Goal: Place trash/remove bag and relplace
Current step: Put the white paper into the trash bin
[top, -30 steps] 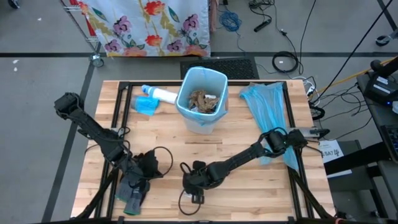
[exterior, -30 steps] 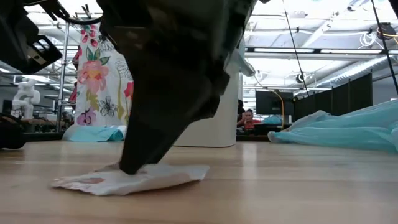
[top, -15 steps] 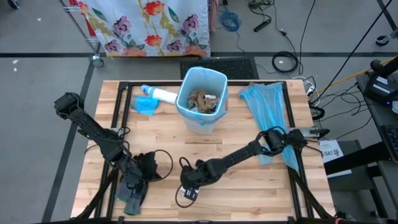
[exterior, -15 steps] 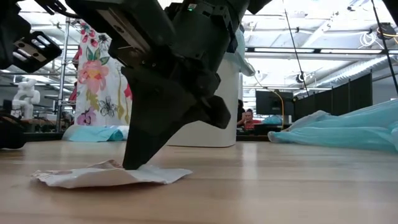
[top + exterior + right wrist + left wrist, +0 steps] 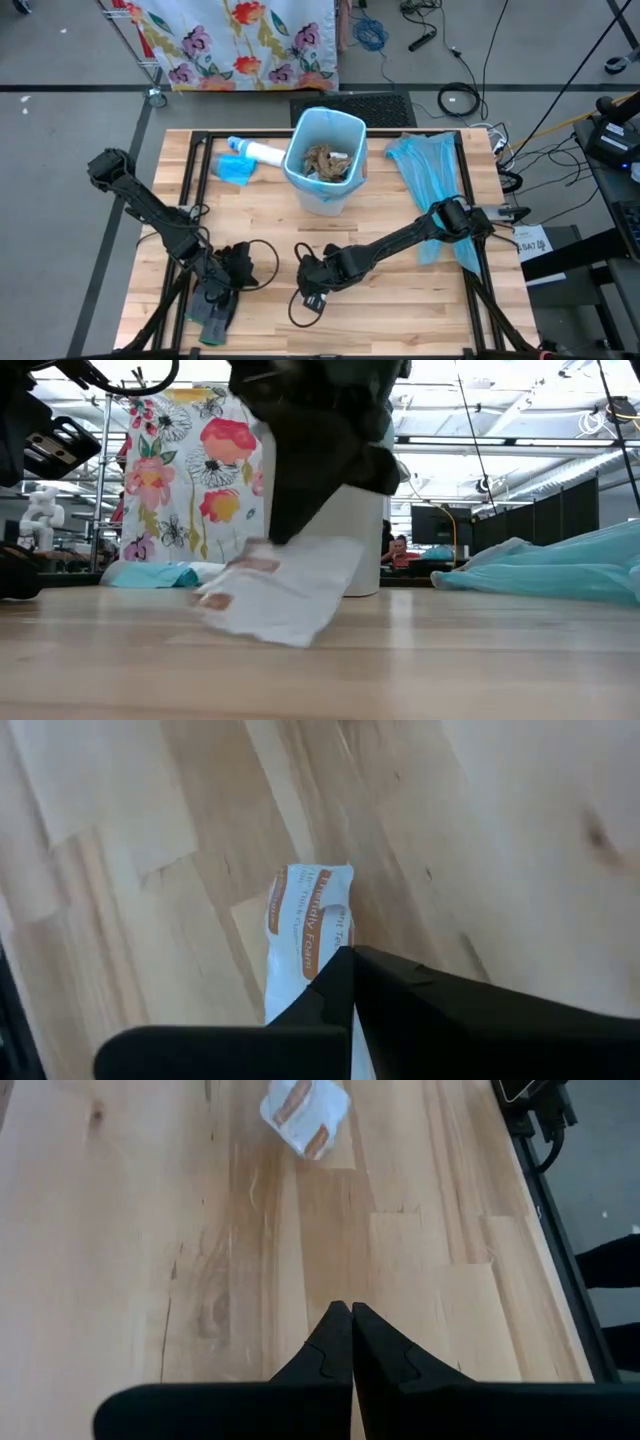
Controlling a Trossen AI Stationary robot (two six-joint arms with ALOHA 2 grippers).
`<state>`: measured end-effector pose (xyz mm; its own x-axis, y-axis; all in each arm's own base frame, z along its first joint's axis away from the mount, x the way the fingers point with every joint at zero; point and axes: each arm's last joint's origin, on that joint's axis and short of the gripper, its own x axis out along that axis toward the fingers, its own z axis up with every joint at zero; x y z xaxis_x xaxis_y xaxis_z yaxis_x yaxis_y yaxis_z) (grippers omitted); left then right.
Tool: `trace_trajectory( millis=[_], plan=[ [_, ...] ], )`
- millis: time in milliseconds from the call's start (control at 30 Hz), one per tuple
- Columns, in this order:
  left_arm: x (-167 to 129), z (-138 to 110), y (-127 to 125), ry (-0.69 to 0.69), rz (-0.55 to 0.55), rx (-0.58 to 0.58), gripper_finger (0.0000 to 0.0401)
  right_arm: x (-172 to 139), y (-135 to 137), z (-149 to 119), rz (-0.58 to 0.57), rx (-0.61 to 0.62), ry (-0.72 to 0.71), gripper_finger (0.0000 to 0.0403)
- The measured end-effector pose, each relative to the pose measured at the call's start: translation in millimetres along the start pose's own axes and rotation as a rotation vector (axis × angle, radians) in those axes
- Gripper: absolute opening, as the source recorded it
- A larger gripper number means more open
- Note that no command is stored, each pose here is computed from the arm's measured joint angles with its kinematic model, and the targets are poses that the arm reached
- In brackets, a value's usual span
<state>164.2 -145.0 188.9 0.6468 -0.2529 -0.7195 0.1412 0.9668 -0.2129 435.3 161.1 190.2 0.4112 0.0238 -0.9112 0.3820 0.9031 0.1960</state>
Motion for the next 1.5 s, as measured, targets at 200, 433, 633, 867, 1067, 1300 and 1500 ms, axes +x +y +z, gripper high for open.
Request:
trace_trajectory(
  millis=[200,433,633,867,1067,1300,1500],
  plan=[
    [0,0,0,-0.003,-0.003,-0.001,0.0,-11,-5,4,-0.014,-0.142,0.002,0.0],
    [0,1,0,-0.004,-0.001,-0.002,0.001,-13,-24,7,-0.093,-0.197,0.083,0.0043],
    [0,1,0,-0.011,-0.005,-0.006,0.0022,-14,-30,8,-0.107,-0.325,0.117,0.0124],
    [0,9,-5,-0.087,-0.057,-0.03,0.0023,-17,-20,0,-0.072,-0.46,0.128,0.023],
    [0,9,-5,-0.091,-0.059,-0.031,0.0024,-19,1,-12,-0.011,-0.574,0.088,0.0309],
    [0,9,-5,-0.091,-0.059,-0.031,0.0024,-2,2,-4,0.009,-0.597,0.028,0.0365],
    [0,9,-5,-0.09,-0.059,-0.03,0.0024,21,-9,0,-0.025,-0.55,0.067,0.038]
  ],
)
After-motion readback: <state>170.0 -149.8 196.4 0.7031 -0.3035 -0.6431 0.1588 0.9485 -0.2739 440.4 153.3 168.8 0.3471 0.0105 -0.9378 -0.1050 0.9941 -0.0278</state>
